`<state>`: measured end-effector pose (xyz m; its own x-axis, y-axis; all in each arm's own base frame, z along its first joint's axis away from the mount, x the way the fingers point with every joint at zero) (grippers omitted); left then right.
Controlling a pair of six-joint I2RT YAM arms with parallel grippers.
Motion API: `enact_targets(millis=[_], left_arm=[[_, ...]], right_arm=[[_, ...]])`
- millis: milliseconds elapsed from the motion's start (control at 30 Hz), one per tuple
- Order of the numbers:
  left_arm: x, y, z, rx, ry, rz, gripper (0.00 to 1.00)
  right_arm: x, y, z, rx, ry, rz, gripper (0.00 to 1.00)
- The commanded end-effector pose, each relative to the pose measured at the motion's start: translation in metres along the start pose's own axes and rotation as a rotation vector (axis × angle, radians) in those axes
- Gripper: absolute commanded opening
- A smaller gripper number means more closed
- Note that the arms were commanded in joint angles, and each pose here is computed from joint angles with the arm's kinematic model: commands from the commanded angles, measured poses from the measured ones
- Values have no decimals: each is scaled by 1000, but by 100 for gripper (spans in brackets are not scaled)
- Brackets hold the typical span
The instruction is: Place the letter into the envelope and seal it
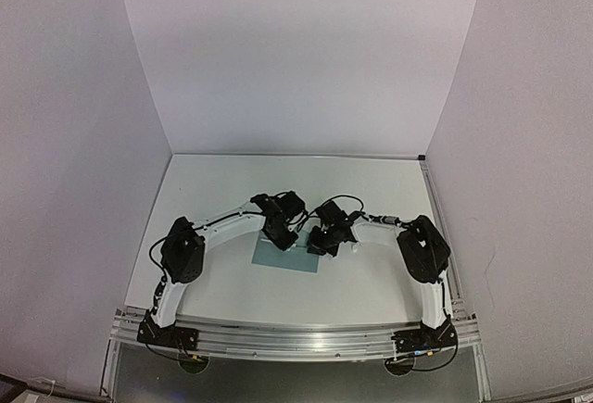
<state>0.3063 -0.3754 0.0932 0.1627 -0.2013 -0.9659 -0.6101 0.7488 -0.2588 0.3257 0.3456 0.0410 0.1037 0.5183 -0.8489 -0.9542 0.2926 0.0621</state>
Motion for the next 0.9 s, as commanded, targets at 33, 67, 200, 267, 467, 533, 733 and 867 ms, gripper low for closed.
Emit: enact_targets(millis=[33,67,200,267,467,533,733,867], left_arm=[[-4,-21,4,13,-67,-51,0],[-4,-20,3,25,-65,-41,0],[2,-7,-5,105,-60,57,0],[2,-2,-9,123,-56,86,0],[-9,-2,-12,154,-62,101,0],[-12,-4,-12,160,-68,96,0],[-28,-13,-18,167,-55,50,0],[-6,1,-21,165,-33,99,0]], right_arm=[[19,3,-21,19,51,2,0],[20,3,-23,17,57,-2,0],[20,4,-28,2,73,-7,0],[21,4,-29,0,77,-5,0],[20,1,-28,-10,91,-23,0],[20,0,-28,-13,97,-23,0],[21,-1,-27,-23,108,-25,0],[20,-1,-25,-27,107,-24,0]])
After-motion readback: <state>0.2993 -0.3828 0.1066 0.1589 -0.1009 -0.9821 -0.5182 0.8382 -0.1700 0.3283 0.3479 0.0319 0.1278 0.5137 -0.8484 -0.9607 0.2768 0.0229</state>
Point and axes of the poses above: each gripper's point midway between its finger pads, its own x axis out along the fingers, its own z axis along the line the jaws close on, y = z × x, the point moved 3 cm from there along -x, back along the fingers, and after that the axes turned 3 degrees about x, right-handed, at the moved point
